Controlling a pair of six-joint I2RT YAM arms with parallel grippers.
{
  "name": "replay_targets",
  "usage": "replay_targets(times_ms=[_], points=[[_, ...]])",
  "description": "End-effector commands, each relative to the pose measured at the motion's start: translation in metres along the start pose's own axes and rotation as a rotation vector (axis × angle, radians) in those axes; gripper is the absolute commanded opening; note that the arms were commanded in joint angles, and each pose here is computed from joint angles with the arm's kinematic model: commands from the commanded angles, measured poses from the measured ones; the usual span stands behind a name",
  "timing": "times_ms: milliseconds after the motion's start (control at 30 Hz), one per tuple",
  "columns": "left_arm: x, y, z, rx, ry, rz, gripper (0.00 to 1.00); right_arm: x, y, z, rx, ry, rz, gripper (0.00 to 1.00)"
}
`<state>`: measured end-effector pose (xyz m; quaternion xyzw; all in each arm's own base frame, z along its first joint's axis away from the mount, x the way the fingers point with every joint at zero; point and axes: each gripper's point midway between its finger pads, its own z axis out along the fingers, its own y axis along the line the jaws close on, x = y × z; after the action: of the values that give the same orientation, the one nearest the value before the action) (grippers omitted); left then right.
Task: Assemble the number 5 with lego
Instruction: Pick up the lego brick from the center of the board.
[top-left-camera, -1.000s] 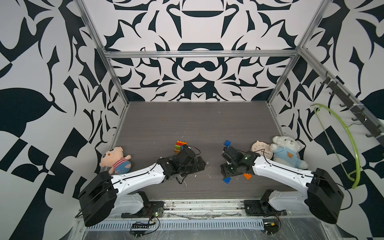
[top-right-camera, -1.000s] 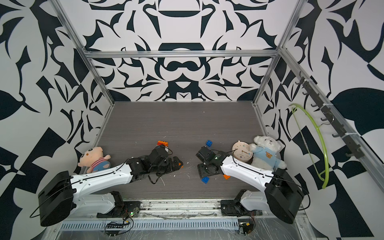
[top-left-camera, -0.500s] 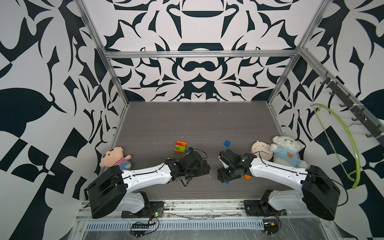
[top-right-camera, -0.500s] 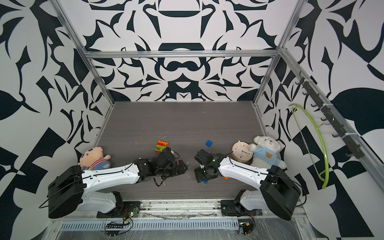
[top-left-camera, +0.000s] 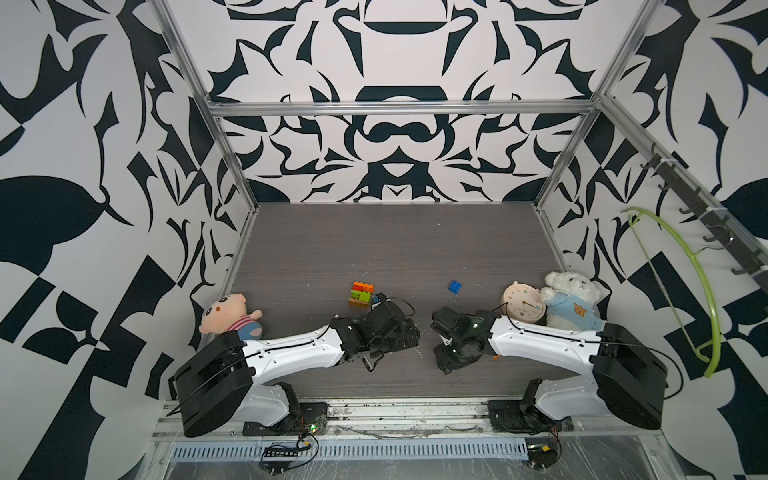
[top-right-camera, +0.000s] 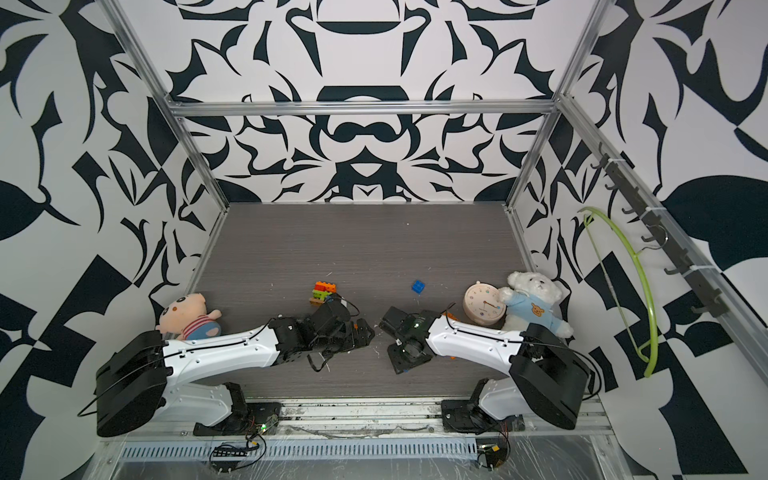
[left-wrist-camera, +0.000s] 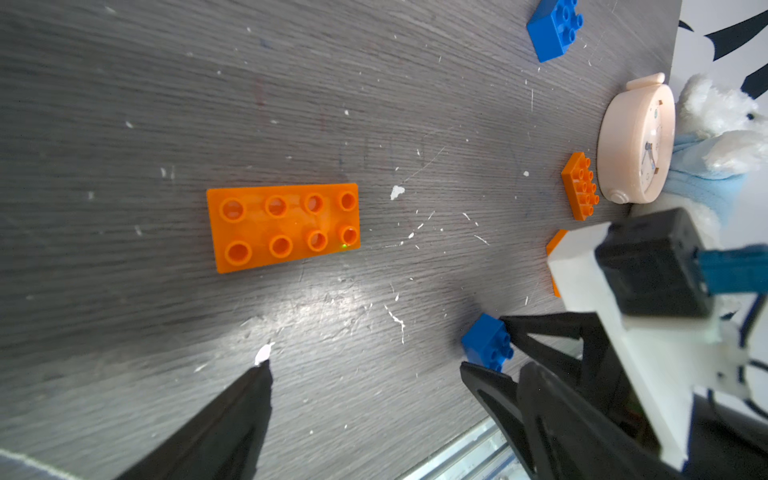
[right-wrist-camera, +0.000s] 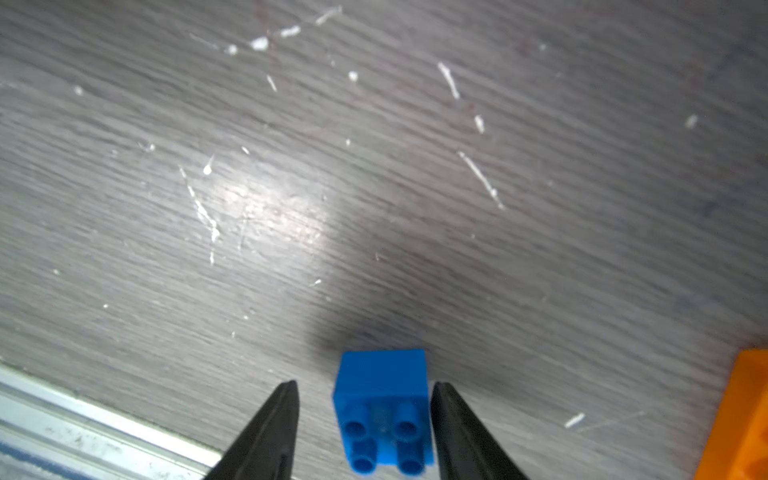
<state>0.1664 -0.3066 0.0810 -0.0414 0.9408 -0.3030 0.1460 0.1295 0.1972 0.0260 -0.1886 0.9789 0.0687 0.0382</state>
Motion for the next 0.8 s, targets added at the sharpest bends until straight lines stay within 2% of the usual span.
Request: replay_targets(times_ms=[0, 133, 333, 533, 767], points=[[-0.004, -0.003, -0.004, -0.008, -0.017, 0.011, 0.99, -0.004, -0.004, -0.008, 0.083, -0.018, -0.013, 0.49], [-0.004, -0.001, -0.005, -0.012, -0.022, 0.008, 0.99, -0.002, -0.005, -0.005, 0.119, -0.009, -0.017, 0.4], [-0.008, 0.004, -0.01, -0.022, -0.047, 0.0, 0.99, -0.005, -0.002, -0.003, 0.125, -0.016, -0.007, 0.37], [-0.015, 0.014, -0.02, -0.046, -0.104, -0.014, 0.99, -0.039, 0.01, -0.016, 0.099, -0.129, 0.062, 0.36], [-0.032, 0.03, -0.032, -0.097, -0.222, -0.05, 0.99, -0.077, 0.019, -0.004, 0.049, -0.129, 0.188, 0.37]])
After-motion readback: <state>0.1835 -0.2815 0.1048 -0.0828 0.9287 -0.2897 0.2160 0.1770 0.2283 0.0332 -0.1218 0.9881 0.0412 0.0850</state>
